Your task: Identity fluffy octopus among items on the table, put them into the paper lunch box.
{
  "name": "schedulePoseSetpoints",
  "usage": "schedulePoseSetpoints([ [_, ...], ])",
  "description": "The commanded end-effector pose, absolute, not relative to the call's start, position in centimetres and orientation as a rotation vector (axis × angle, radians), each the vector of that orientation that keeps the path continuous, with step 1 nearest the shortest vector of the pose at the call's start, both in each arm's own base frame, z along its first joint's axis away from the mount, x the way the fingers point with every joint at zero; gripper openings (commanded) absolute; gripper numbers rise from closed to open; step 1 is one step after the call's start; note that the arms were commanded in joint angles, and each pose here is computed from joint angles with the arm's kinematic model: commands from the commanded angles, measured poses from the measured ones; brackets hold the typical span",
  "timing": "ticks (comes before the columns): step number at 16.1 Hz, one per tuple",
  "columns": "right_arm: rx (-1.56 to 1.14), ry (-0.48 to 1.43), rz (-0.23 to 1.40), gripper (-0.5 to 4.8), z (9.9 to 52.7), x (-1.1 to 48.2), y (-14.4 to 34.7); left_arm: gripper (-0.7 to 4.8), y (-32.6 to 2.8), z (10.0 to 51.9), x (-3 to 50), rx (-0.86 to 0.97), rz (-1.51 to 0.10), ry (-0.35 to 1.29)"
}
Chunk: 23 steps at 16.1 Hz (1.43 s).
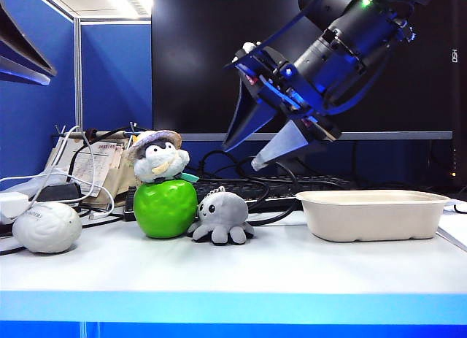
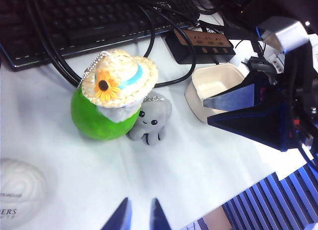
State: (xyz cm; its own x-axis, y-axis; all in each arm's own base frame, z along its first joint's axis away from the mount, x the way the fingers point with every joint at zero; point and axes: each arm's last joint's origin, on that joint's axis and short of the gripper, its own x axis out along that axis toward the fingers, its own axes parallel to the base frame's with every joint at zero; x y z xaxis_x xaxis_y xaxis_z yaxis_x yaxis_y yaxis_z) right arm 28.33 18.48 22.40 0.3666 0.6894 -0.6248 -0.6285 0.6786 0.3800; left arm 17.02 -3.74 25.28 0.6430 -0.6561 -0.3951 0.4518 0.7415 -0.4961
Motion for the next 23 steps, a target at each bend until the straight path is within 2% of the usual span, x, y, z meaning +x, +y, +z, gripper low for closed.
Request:
schedulePoseSetpoints([
  [1, 0.087, 0.839, 0.871, 3.09, 22.2, 28.6, 18.7, 0.62, -3.8, 25.6, 17.1, -0.367, -0.659, 0.572],
  [2, 0.085, 0.857, 0.866, 3.31, 21.7, 28.8, 18.9, 0.62, -3.8, 25.6, 17.1, -0.366, -0.659, 0.571],
  [6, 0.095, 0.927, 0.890, 3.45, 20.1, 30.1, 19.8, 0.62, -3.8, 25.6, 17.1, -0.366, -0.659, 0.571],
  [7, 0.095, 0.927, 0.890, 3.64, 20.1, 30.3, 19.9, 0.62, -3.8, 25.6, 17.1, -0.366, -0.659, 0.571],
  [9, 0.084, 0.906, 0.898, 4.46, 20.6, 30.8, 20.2, 0.62, -3.8, 25.6, 17.1, -0.366, -0.659, 0.570],
  [23, 0.085, 0.860, 0.908, 4.58, 21.2, 31.2, 20.5, 0.62, -3.8, 25.6, 17.1, -0.366, -0.659, 0.571],
])
